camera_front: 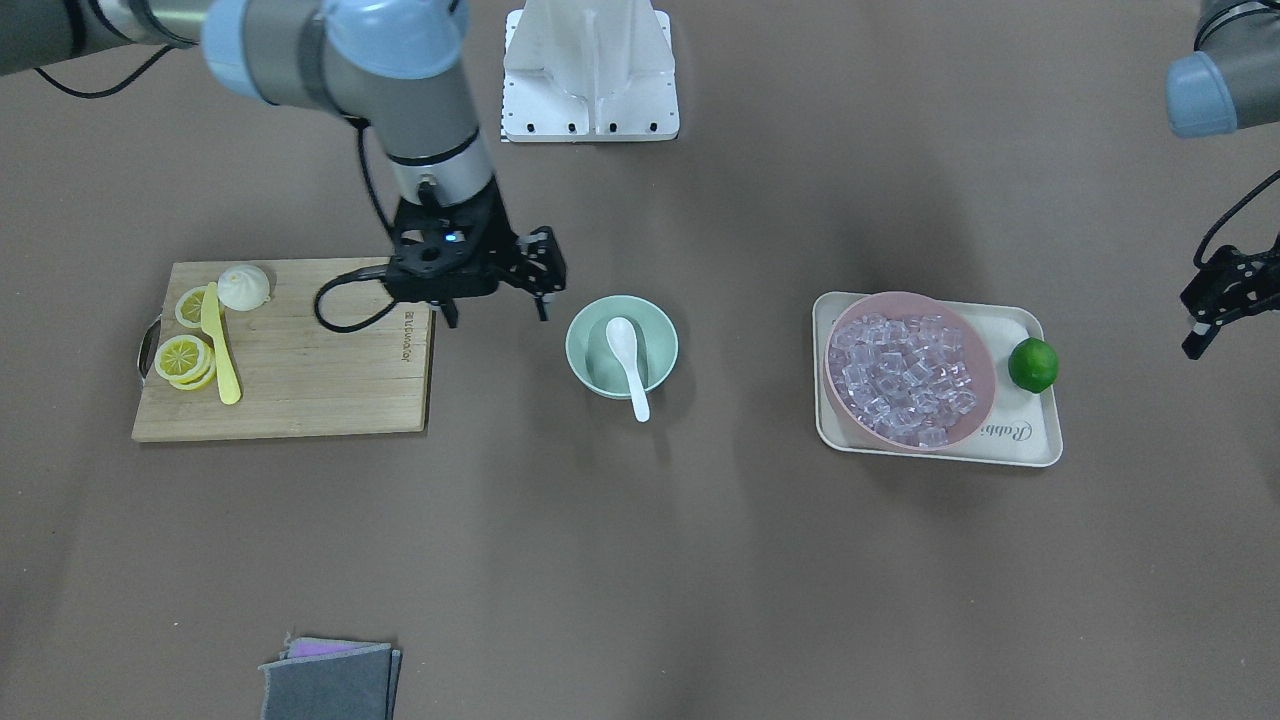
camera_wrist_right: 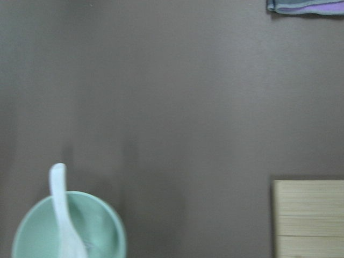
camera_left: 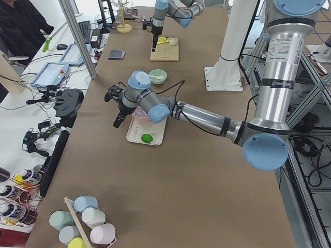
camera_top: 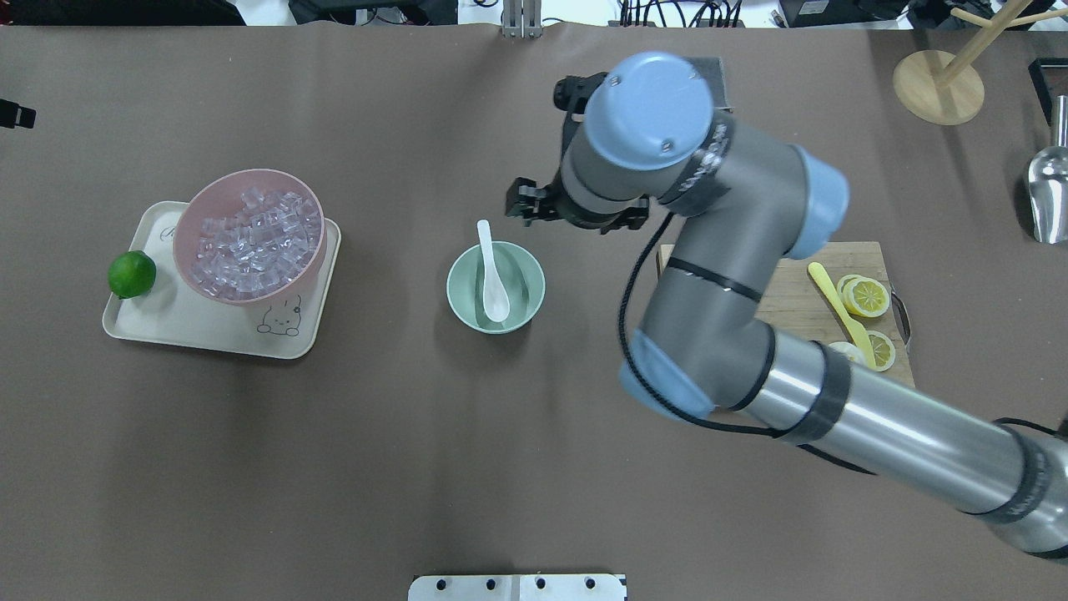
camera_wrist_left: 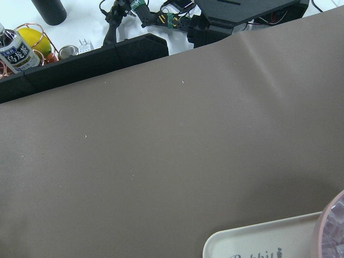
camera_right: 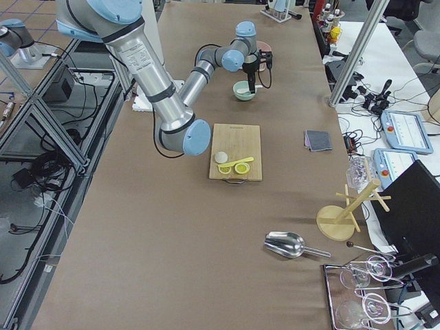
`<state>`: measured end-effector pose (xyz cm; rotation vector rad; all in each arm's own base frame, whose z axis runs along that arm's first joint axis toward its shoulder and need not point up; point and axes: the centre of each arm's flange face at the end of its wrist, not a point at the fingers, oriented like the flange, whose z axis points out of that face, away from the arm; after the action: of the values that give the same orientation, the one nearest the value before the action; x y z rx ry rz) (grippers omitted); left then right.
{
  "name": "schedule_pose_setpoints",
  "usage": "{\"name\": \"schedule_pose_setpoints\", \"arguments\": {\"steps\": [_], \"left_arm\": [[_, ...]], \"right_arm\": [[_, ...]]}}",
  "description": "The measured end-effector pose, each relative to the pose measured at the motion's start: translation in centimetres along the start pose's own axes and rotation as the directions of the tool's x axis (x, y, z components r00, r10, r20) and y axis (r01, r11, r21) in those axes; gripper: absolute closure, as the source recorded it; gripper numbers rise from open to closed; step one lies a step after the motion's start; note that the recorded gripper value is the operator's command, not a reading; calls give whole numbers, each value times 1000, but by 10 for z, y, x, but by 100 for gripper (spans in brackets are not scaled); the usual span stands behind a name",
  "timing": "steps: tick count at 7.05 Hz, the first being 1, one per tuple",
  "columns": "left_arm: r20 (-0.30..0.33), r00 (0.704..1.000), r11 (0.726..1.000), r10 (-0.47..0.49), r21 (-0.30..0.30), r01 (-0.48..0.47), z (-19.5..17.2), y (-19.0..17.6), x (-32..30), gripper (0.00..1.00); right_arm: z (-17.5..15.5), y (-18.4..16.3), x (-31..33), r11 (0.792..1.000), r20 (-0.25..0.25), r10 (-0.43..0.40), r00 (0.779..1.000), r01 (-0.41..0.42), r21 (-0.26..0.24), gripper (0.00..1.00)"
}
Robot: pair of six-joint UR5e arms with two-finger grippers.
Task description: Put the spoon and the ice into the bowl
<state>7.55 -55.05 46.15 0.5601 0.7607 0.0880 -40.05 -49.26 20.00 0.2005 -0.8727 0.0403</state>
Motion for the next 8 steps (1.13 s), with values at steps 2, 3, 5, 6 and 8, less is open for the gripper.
{"name": "schedule_pose_setpoints", "arguments": {"steps": [2, 3, 5, 6, 8], "left_arm": [[21, 999, 999, -25, -32, 26, 7, 18, -16, 2], [35, 999, 997, -42, -56, 44, 14, 30, -26, 2], [71, 994, 989, -85, -115, 93, 30, 61, -54, 2], [86, 991, 985, -99, -136, 110, 33, 76, -71, 2], [82, 994, 982, -78, -165, 91, 16, 96, -107, 2]], "right_arm": [[-41, -11, 130, 985, -41, -158, 987, 155, -70, 0], [-55, -12, 188, 968, -77, -238, 968, 230, -101, 0], [-76, -15, 296, 924, -121, -370, 921, 351, -154, 0], [-82, -13, 349, 915, -144, -388, 910, 361, -181, 0], [-74, -12, 447, 924, -189, -345, 919, 297, -242, 0]]}}
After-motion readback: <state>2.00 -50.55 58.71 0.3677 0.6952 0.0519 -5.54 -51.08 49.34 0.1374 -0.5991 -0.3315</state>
